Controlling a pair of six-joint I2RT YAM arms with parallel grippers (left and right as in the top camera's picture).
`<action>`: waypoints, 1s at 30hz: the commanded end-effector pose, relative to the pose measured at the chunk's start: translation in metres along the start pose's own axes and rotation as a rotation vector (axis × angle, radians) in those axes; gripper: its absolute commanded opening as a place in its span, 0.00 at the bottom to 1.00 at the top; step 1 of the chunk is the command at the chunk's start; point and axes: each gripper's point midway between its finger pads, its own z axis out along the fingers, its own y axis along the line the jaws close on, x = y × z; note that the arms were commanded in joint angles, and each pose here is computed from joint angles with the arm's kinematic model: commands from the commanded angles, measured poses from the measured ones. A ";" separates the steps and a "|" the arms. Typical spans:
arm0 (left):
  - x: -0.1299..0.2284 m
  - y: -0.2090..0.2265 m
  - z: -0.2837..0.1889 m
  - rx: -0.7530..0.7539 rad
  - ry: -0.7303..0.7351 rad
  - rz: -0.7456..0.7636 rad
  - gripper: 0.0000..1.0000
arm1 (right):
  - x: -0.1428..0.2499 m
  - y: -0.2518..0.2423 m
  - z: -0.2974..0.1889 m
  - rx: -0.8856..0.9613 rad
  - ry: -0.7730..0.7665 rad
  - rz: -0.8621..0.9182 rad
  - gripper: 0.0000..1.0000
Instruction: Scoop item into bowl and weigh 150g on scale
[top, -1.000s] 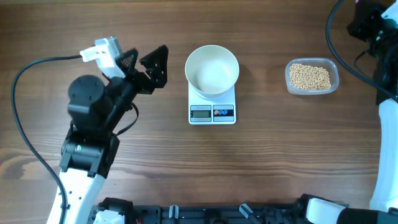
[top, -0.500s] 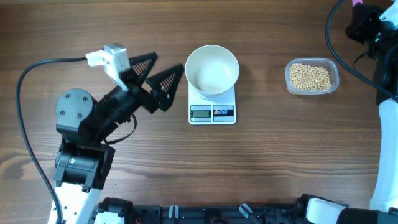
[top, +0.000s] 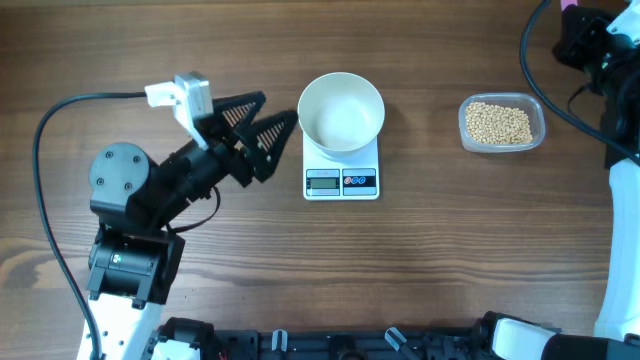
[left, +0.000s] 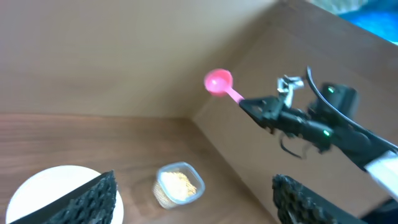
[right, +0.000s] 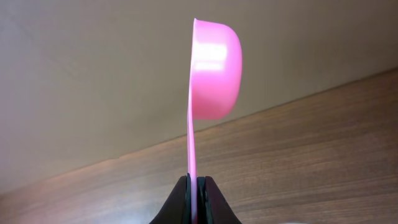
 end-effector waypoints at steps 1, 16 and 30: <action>-0.022 0.005 -0.003 -0.067 -0.076 -0.010 0.83 | 0.004 0.004 0.000 -0.027 0.019 -0.039 0.04; 0.031 0.082 -0.010 -0.535 0.315 -0.185 1.00 | 0.014 0.003 0.000 -0.028 0.060 -0.046 0.04; 0.049 0.069 0.005 -0.424 0.396 -0.290 0.41 | 0.017 0.003 0.000 -0.025 0.071 -0.043 0.04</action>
